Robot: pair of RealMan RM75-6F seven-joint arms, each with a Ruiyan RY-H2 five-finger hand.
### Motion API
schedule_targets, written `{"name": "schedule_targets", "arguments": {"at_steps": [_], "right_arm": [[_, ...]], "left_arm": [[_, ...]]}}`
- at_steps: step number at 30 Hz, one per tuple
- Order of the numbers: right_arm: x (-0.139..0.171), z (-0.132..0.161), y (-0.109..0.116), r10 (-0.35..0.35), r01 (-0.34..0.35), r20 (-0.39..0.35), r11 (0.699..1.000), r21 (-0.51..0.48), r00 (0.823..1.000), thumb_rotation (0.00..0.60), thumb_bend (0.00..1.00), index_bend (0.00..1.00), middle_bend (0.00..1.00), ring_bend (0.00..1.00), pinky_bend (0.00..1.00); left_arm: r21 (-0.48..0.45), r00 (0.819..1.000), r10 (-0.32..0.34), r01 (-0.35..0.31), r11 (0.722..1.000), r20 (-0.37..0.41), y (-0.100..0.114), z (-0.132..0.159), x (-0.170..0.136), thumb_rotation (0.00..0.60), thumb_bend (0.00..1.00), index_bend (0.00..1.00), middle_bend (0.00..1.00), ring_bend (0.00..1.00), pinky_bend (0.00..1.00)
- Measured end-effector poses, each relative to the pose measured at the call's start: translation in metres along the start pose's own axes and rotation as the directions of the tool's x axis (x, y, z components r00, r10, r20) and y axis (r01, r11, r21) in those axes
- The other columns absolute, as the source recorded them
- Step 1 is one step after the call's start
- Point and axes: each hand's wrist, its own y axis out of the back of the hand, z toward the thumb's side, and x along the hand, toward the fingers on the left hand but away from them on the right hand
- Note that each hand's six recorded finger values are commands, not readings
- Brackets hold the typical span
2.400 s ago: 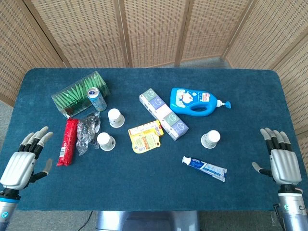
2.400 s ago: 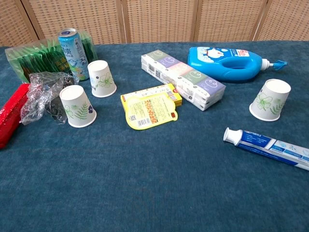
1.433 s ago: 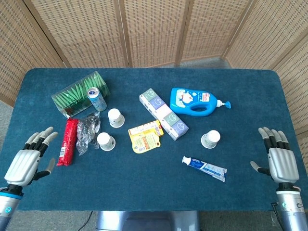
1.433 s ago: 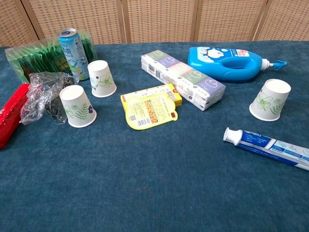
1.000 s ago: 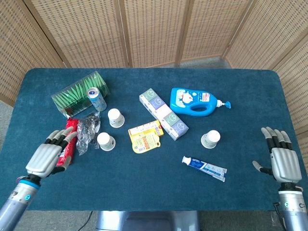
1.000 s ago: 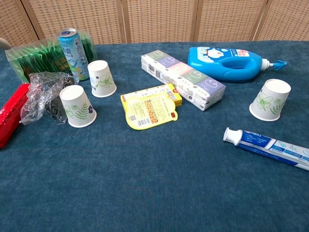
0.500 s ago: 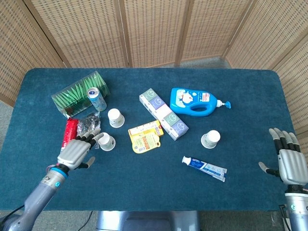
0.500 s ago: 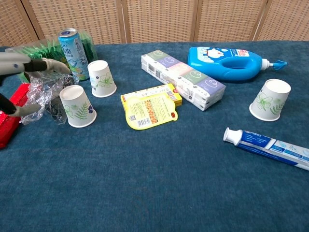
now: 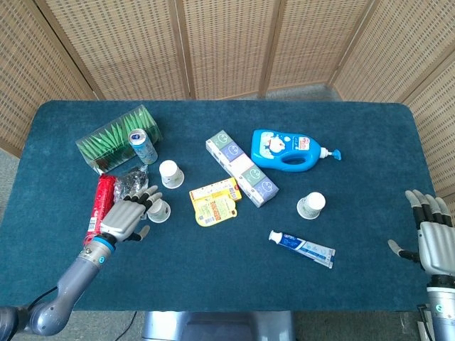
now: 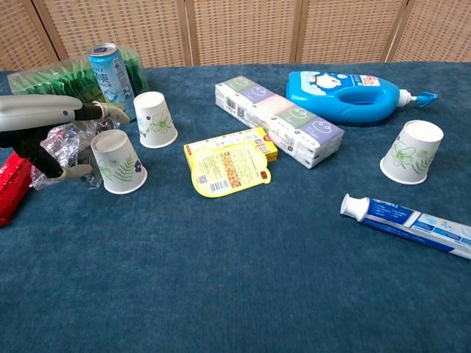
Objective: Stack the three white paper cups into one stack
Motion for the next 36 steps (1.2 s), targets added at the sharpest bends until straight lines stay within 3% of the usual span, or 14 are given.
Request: {"name": "schedule_targets", "arguments": {"at_steps": [11, 25, 36], "right_arm": [[0.004, -0.002, 0.004, -0.008, 0.008, 0.014, 1.000, 0.005, 1.000, 0.600, 0.21, 0.00, 0.00, 0.00, 0.03], [0.004, -0.001, 0.005, -0.007, 0.007, 0.017, 1.000, -0.002, 1.000, 0.600, 0.21, 0.00, 0.00, 0.00, 0.03], [0.006, -0.002, 0.005, -0.009, 0.009, 0.019, 1.000, -0.010, 1.000, 0.600, 0.21, 0.00, 0.01, 0.00, 0.03]], "left_arm": [[-0.016, 0.999, -0.012, 0.012, 1.000, 0.034, -0.009, 0.011, 0.021, 0.600, 0.48, 0.06, 0.00, 0.01, 0.26], [-0.037, 0.999, -0.019, 0.020, 0.999, 0.029, -0.020, 0.007, 0.033, 0.600, 0.48, 0.22, 0.16, 0.20, 0.49], [-0.041, 0.999, -0.012, 0.013, 0.999, 0.031, -0.019, 0.007, 0.034, 0.600, 0.49, 0.29, 0.23, 0.26, 0.53]]}}
